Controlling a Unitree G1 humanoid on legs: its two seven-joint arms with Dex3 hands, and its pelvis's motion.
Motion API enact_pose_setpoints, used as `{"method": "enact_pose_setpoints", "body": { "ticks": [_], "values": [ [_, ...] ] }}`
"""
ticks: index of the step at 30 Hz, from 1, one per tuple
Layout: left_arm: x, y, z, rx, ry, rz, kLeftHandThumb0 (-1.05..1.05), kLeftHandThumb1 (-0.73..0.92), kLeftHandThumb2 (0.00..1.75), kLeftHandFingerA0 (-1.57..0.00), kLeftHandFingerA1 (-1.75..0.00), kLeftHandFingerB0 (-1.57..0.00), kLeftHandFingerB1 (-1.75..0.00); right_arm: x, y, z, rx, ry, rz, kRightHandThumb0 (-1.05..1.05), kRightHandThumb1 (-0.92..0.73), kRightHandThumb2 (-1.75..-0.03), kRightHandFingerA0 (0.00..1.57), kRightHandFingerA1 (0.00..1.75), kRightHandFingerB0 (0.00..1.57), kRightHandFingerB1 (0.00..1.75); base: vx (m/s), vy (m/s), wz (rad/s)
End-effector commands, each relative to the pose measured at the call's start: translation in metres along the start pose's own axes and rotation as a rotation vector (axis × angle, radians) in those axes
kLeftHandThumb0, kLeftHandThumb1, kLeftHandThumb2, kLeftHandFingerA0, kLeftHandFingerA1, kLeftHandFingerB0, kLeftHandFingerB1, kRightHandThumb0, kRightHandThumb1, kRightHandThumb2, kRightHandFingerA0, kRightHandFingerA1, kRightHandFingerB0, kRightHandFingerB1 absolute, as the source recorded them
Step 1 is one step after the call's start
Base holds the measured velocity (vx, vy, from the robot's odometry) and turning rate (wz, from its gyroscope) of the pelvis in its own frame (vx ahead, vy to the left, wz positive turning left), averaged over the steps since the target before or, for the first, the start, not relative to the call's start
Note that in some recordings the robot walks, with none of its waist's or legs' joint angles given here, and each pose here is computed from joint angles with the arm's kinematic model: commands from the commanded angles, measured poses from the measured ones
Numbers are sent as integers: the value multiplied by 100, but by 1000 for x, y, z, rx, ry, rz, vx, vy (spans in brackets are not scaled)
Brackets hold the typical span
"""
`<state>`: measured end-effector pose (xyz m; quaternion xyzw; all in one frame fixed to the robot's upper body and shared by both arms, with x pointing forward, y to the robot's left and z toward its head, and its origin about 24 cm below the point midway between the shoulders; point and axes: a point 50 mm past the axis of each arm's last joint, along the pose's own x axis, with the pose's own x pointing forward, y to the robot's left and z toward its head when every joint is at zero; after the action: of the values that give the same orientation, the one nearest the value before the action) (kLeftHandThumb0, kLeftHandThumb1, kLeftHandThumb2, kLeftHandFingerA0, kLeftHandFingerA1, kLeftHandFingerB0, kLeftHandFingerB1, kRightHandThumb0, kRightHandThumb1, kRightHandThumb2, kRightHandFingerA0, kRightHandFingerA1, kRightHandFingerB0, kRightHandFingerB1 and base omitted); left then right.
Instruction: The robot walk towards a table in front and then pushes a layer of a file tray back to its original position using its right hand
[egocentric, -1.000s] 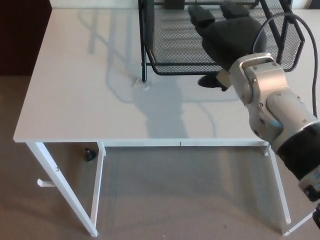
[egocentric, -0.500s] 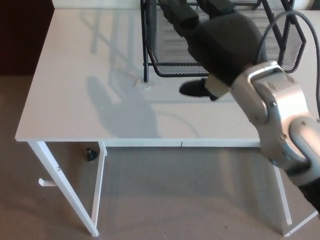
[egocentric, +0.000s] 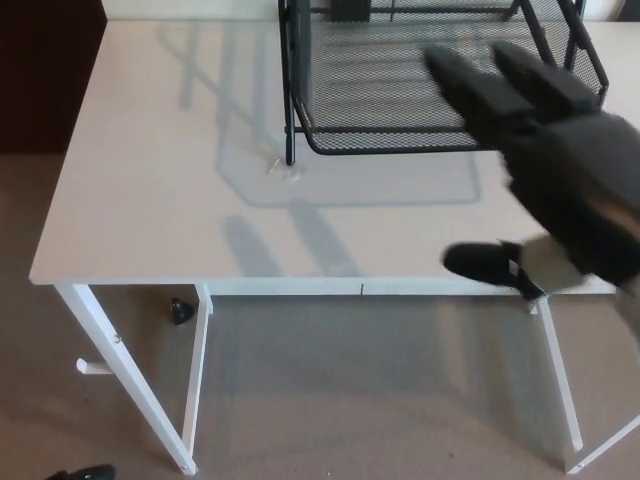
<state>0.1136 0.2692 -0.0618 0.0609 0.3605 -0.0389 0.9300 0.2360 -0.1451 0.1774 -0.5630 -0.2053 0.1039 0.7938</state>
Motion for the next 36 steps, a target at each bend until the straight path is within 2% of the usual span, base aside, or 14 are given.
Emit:
{"method": "enact_pose_setpoints", "body": {
  "ticks": [1, 2, 5, 9, 10, 11, 15, 18, 20, 23, 26, 31, 32, 36],
  "values": [
    [-15, 2, -21, 79, 62, -10, -35, 57, 64, -31, -42, -31, -39, -148, -58, 28, 292, -115, -171, -67, -44, -82, 0, 16, 0, 13, 0, 0, 0],
    [-15, 1, -22, 77, 63, -10, -29, 58, 57, -33, -38, -33, -36, -155, -56, 28, 327, -85, -157, -70, -46, -82, 0, 12, 0, 10, 0, 0, 0],
    [-17, -1, -25, 88, 70, -17, -29, 59, 57, -32, -38, -33, -35, -191, -31, 21, 451, 68, -123, -72, -49, -84, 0, 9, 0, 10, 0, 0, 0],
    [-21, -1, -29, 80, 77, -10, -28, 60, 58, -32, -38, -32, -36, -219, 14, 15, 595, 306, -75, -58, -45, -84, 0, 23, 0, 24, 0, 0, 0],
    [-21, 0, -30, 80, 79, -8, -27, 60, 58, -32, -38, -32, -36, -223, 25, 14, 627, 354, -56, -59, -45, -84, 2, 26, 5, 26, 4, -3, 7],
    [-22, 1, -31, 84, 81, -9, -33, 59, 64, -30, -41, -30, -39, -228, 39, 13, 661, 412, -22, -60, -45, -84, 0, 25, 1, 24, 0, 0, 0],
    [-25, 1, -34, 97, 94, -19, -32, 59, 64, -30, -41, -29, -38, -252, 101, -1, 771, 665, 162, -66, -52, -91, 1, 31, 2, 24, 0, 0, 0],
    [-27, -2, -38, 110, 84, -15, -30, 59, 57, -34, -39, -33, -36, -276, 140, -20, 765, 825, 240, -72, -53, -91, 2, 46, 2, 30, 0, 0, 0],
    [-26, 1, -35, 141, 73, -6, -33, 59, 57, -35, -39, -33, -37, -284, 161, -30, 890, 950, 352, -78, -53, -91, 1, 39, 6, 24, 0, 0, 0],
    [-16, 3, -22, 138, 37, 1, -33, 58, 57, -36, -40, -34, -37, -275, 172, -46, 919, 964, 409, -76, -50, -90, 2, 50, 3, 30, 0, 0, 0],
    [-10, 2, -7, 135, 7, 0, -31, 60, 58, -34, -39, -33, -36, -262, 173, -58, 911, 945, 441, -75, -50, -89, 0, 51, 7, 27, 0, 0, 0],
    [-6, 7, -5, 99, 4, 5, -29, 60, 58, -33, -38, -32, -36, -255, 176, -62, 883, 916, 468, -74, -50, -89, 3, 49, 4, 29, 0, 0, 0],
    [-1, 11, 2, 108, -16, 9, -31, 60, 57, -34, -39, -34, -36, -246, 174, -68, 859, 901, 490, -71, -52, -90, 2, 41, 6, 22, 0, 0, 0],
    [10, 13, 14, 125, -51, 19, -32, 61, 58, -35, -39, -34, -36, -229, 173, -87, 856, 883, 452, -68, -51, -89, 2, 39, 4, 23, 0, 0, 0]
  ]
}}
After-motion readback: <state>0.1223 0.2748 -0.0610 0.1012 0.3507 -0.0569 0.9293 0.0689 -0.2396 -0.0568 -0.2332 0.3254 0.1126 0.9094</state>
